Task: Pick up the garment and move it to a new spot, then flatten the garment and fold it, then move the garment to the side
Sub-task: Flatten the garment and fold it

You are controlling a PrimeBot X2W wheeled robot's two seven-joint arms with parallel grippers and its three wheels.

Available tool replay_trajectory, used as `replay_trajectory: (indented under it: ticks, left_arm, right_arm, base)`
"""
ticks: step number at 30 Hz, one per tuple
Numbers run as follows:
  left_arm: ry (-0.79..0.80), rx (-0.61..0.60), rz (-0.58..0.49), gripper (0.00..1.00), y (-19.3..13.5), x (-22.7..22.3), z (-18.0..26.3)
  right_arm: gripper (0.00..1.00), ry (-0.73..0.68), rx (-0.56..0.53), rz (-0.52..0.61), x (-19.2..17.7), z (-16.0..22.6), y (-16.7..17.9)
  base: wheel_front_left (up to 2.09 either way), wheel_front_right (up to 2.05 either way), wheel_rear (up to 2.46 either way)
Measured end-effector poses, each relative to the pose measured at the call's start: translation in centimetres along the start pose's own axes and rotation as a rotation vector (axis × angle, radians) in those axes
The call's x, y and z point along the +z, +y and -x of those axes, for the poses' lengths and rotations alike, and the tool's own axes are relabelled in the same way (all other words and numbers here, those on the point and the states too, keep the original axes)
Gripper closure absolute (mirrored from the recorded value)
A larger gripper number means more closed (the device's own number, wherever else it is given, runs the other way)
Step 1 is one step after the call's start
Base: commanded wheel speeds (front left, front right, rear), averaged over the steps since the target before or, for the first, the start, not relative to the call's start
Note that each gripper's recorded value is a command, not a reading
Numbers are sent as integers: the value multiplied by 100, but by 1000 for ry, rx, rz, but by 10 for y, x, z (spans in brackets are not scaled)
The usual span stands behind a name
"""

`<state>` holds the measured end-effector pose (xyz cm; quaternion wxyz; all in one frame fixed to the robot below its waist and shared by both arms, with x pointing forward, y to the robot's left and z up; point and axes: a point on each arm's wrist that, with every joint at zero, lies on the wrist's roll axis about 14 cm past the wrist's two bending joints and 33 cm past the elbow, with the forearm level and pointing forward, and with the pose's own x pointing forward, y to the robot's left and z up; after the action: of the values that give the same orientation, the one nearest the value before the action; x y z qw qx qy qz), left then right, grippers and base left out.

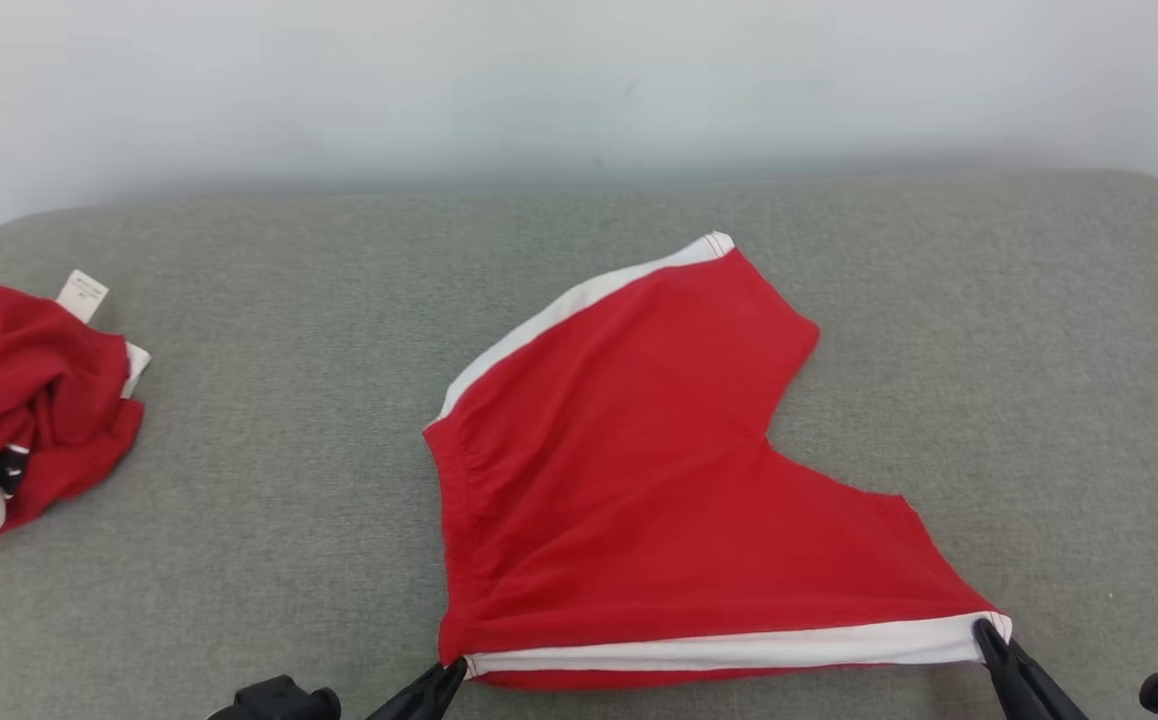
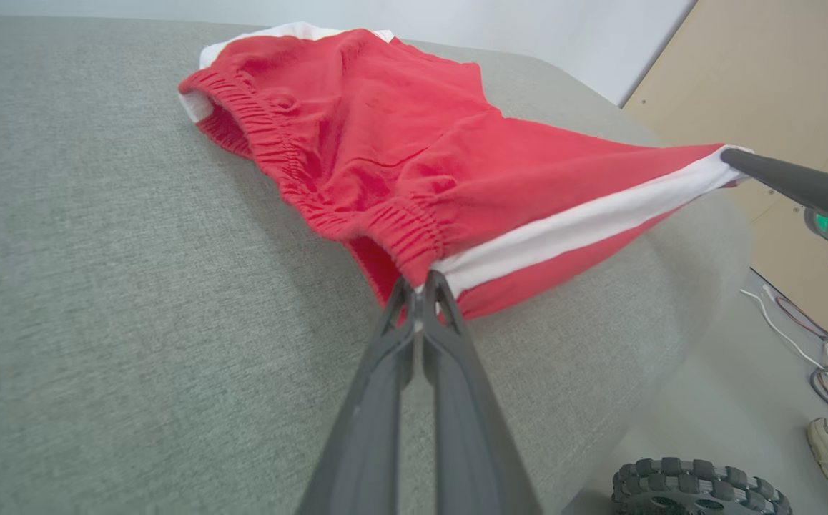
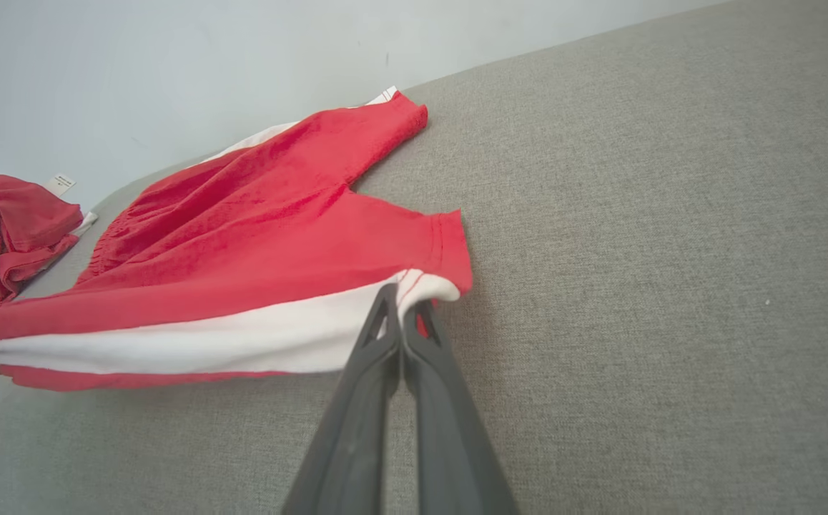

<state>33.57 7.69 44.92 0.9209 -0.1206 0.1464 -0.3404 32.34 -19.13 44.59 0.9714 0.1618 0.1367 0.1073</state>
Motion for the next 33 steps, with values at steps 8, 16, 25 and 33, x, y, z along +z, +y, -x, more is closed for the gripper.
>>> replay_trajectory:
  ticks: [8,16,25,33]
  left_arm:
    - [-79,21,-24,100,-1,19,0]
    - [-163,5,-45,100,-8,47,-12]
    - [-255,51,-25,100,20,86,-43]
    - [-256,140,16,100,63,93,-68]
  right_arm:
    - [100,-30,32,26,21,-13,10]
    - [100,-119,70,48,77,-60,11]
    - [100,-105,119,163,117,-141,19]
    - [100,-44,122,236,119,-217,23]
  base:
    - [0,0,0]
    - [0,0,0]
    - [0,0,0]
    - [0,0,0]
